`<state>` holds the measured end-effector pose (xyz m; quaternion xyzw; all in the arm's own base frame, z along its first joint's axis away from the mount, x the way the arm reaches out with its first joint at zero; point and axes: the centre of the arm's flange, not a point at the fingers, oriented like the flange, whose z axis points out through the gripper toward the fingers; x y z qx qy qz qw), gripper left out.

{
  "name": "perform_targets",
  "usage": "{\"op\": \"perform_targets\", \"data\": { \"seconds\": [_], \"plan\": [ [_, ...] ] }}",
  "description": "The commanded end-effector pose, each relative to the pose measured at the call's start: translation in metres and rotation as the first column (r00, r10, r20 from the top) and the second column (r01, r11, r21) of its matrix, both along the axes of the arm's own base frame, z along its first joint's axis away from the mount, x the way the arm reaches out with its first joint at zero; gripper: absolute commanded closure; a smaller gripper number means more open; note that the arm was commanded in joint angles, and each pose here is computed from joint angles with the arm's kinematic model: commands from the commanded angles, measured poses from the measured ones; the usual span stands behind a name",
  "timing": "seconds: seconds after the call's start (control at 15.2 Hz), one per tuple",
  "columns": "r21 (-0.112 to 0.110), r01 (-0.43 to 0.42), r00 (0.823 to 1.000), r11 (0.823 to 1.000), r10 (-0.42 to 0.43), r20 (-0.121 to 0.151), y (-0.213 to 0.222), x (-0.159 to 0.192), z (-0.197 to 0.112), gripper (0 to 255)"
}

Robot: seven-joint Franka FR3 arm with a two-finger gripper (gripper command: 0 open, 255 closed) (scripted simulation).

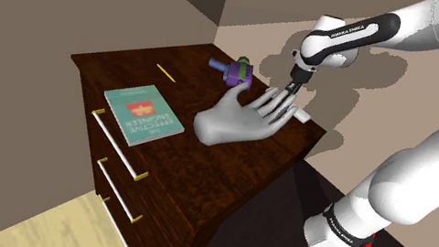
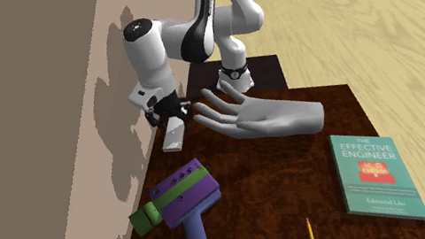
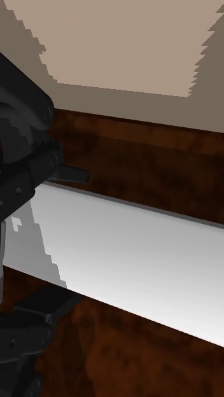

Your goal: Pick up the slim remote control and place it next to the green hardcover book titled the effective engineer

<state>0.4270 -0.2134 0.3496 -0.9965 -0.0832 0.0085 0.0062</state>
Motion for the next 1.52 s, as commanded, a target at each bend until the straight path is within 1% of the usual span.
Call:
{"op": "perform_targets", "data": {
  "seconds": [0.0,0.73,1.45],
  "plan": [
    [0.0,0.0,1.0,1.0,0.0,0.0,-0.001,-0.001,0.011,255],
    [0.0,0.0,1.0,1.0,0.0,0.0,-0.001,-0.001,0.068,255],
    [0.0,0.0,1.0,1.0,0.0,0.0,0.113,0.09,0.069,255]
  ]
}}
